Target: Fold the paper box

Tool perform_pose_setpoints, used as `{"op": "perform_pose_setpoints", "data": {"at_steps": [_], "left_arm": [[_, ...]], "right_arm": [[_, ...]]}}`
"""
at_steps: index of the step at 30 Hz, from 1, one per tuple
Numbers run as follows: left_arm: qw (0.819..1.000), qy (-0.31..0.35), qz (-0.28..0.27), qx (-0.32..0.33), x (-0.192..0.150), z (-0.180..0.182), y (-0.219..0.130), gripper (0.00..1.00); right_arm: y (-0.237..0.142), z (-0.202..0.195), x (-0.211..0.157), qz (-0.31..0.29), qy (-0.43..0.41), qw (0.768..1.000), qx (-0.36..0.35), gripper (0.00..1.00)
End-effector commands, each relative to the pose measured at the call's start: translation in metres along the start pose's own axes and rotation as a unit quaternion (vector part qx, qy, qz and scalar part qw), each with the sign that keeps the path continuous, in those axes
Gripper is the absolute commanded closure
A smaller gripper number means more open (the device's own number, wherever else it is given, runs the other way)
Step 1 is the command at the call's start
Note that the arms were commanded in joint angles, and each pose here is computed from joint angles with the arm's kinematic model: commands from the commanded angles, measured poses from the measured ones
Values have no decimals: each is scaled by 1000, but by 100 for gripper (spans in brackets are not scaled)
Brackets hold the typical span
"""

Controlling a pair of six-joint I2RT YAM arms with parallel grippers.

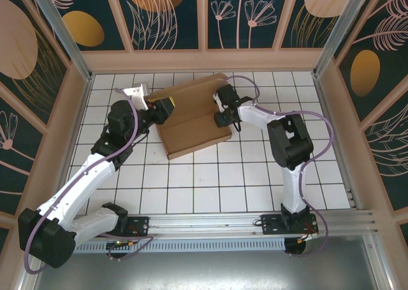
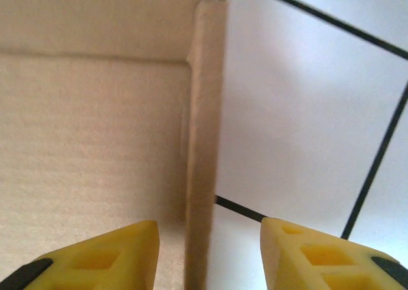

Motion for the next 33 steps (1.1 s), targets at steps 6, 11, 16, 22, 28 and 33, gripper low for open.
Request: {"op": "perform_pose_setpoints", "data": {"at_steps": [6,11,16,22,28,33], "left_arm": [[1000,-2,-11,-5,0,-2,1,56],[1000,-3,-12,-5,-1,-1,1,56],[1000,-1,-13,0,1,-1,-1,55],[1000,0,-14,1,2,-1,-1,55],[1000,-1,-13,1,0,-1,0,55],[1000,-1,-12,1,0,-1,0,55]], "right_arm": [[-2,7,13,-8,9,1000,7,55],[11,8,15,-7,18,1000,0,66],[25,6,10,11,14,1000,-17,74],[28,-1,3,13,-15,997,-73,88],[15,-8,7,-20,-65,978,-198,100],[19,-10,-3,-17,-66,976,-209,100]]}}
Point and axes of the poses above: each hand's point on the last joint's axis, 136 mm out from that joint toward the fingers, its own y axis out along the fingers, its own z axis along the line the jaws close on, x = y × z, the point moved 4 cm from there along -y, back along the fingers, and after that the axes turned 12 degrees about y, right-handed, at the moved point
